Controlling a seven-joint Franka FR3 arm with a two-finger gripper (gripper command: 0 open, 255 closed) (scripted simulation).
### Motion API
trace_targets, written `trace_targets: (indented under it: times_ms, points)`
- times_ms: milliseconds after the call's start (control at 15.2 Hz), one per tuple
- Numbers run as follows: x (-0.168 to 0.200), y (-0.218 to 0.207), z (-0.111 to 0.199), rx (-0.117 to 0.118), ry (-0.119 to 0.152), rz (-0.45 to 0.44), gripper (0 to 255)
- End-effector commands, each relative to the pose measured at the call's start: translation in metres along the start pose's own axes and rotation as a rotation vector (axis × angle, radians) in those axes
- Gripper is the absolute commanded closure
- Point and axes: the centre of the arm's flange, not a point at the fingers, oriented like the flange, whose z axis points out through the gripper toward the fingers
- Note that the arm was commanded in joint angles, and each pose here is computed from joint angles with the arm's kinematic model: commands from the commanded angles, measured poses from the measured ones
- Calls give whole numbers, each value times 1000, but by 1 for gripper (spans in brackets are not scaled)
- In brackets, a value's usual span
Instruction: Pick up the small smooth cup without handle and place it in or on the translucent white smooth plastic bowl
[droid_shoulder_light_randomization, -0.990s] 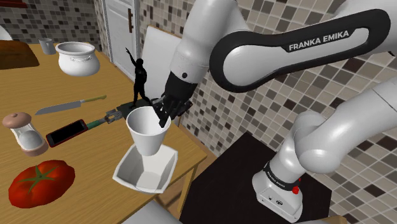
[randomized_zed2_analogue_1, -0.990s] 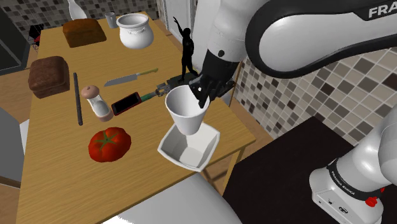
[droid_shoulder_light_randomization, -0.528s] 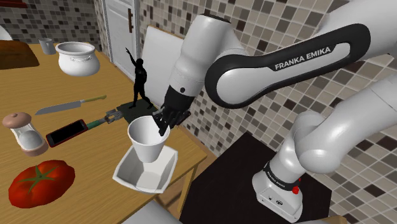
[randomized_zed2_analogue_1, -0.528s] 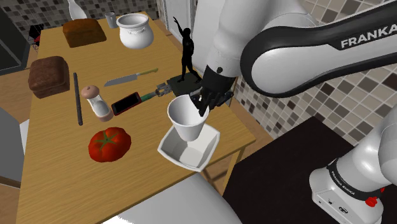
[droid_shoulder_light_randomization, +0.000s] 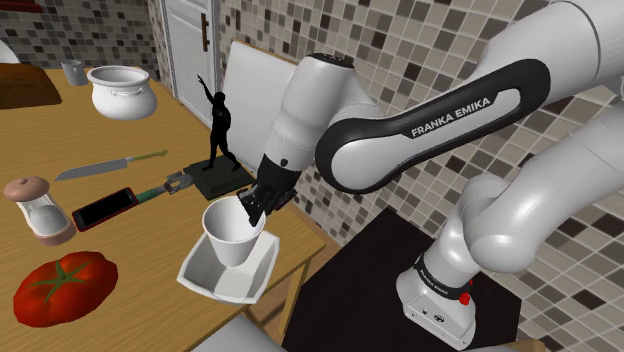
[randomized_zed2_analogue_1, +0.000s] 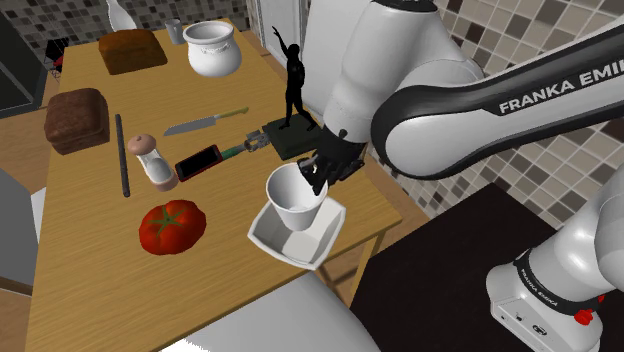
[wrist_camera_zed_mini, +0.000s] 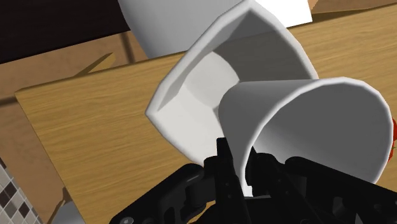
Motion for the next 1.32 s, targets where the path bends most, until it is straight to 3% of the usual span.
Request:
trace_targets:
  times_ms: [0, 396, 462, 792, 1056, 1254]
  points:
    - [0, 0, 3, 1, 1, 0, 255]
    - [0, 0, 3, 1, 1, 0, 255]
    - [0, 0, 3, 1, 1, 0, 0]
    - [0, 0, 3, 1, 1, 0, 0]
    - [0, 0, -47, 1, 1, 0, 0]
    - [0, 0, -47, 1, 1, 0, 0]
